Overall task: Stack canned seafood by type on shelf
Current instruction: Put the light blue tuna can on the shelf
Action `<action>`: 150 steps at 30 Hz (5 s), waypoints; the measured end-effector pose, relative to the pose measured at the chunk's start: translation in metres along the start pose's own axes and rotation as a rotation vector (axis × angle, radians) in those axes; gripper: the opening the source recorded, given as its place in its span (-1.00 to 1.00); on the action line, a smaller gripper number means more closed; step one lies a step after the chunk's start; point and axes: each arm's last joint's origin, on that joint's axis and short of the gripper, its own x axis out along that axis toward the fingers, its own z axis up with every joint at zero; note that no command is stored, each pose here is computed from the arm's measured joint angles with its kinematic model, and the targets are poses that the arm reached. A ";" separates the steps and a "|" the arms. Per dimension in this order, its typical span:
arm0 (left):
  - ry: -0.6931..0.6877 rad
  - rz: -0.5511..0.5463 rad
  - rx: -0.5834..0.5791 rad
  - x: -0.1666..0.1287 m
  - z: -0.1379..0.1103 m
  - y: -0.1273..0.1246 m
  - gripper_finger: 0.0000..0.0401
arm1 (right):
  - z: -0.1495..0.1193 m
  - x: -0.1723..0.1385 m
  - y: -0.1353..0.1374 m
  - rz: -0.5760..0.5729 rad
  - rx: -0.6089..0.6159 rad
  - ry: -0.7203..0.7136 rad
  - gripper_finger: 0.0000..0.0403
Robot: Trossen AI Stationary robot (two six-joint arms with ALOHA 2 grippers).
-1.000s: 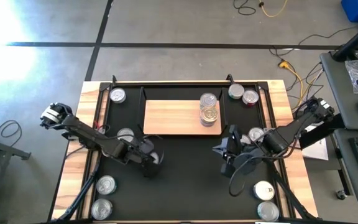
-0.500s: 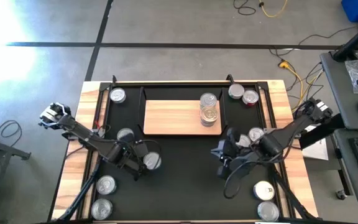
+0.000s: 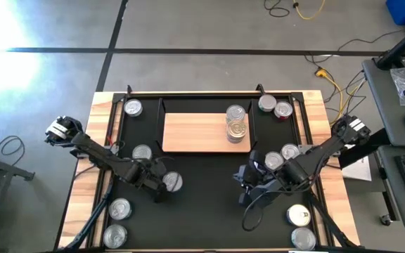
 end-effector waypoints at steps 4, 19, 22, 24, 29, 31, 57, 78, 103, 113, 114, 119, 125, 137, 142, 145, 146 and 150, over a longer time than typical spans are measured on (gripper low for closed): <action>-0.149 -0.245 0.042 -0.003 0.014 -0.027 -0.74 | 0.000 0.000 0.000 0.000 0.015 0.000 -0.94; -0.080 0.060 0.403 -0.013 0.028 -0.047 -0.74 | -0.006 0.016 0.009 -0.024 0.044 0.028 -0.94; -0.032 0.121 0.415 -0.001 0.022 -0.042 -0.74 | -0.012 0.029 0.019 -0.011 0.064 0.055 -0.94; 0.001 0.168 0.418 0.013 0.018 -0.037 -0.74 | -0.015 0.039 0.027 0.016 0.066 0.080 -0.94; -0.060 0.100 0.379 0.043 0.021 -0.050 -0.74 | -0.026 0.060 0.046 0.050 0.048 0.126 -0.94; -0.073 0.052 0.384 0.049 0.023 -0.060 -0.74 | -0.026 0.064 0.051 0.057 0.045 0.137 -0.94; -0.158 0.060 0.569 0.055 0.057 -0.087 -0.62 | -0.063 0.112 0.071 0.039 0.029 0.321 -0.94; -0.181 -0.119 0.596 0.059 0.099 -0.089 -0.42 | -0.056 0.139 0.056 -0.043 0.113 0.314 -0.94; -0.314 -0.001 0.689 0.061 0.048 -0.112 -0.43 | -0.066 0.137 0.076 0.115 0.127 0.430 -0.94; -0.340 -0.008 0.785 0.081 0.096 -0.112 -0.43 | -0.055 0.115 0.070 0.138 0.160 0.414 -0.94; -0.350 -0.006 0.796 0.080 0.100 -0.112 -0.43 | -0.053 0.109 0.070 0.146 0.170 0.409 -0.94; -0.364 0.013 0.808 0.081 0.114 -0.107 -0.43 | -0.059 0.095 0.080 0.170 0.176 0.409 -0.94; -0.336 -0.060 0.760 0.091 0.119 -0.105 -0.43 | -0.082 0.115 0.086 0.112 0.124 0.458 -0.94; -0.237 -0.140 0.788 0.080 0.075 -0.129 -0.43 | -0.079 0.145 0.066 -0.013 0.081 0.445 -0.94; -0.224 -0.057 0.796 0.065 0.061 -0.129 -0.43 | -0.069 0.144 0.056 -0.063 0.078 0.400 -0.94; -0.197 -0.040 0.817 0.054 0.057 -0.126 -0.43 | -0.065 0.140 0.054 -0.054 0.079 0.393 -0.94; -0.188 -0.036 0.819 0.051 0.054 -0.124 -0.43 | -0.064 0.138 0.054 -0.050 0.082 0.388 -0.94; -0.133 -0.067 0.752 0.047 0.047 -0.117 -0.43 | -0.067 0.131 0.058 -0.042 0.064 0.391 -0.94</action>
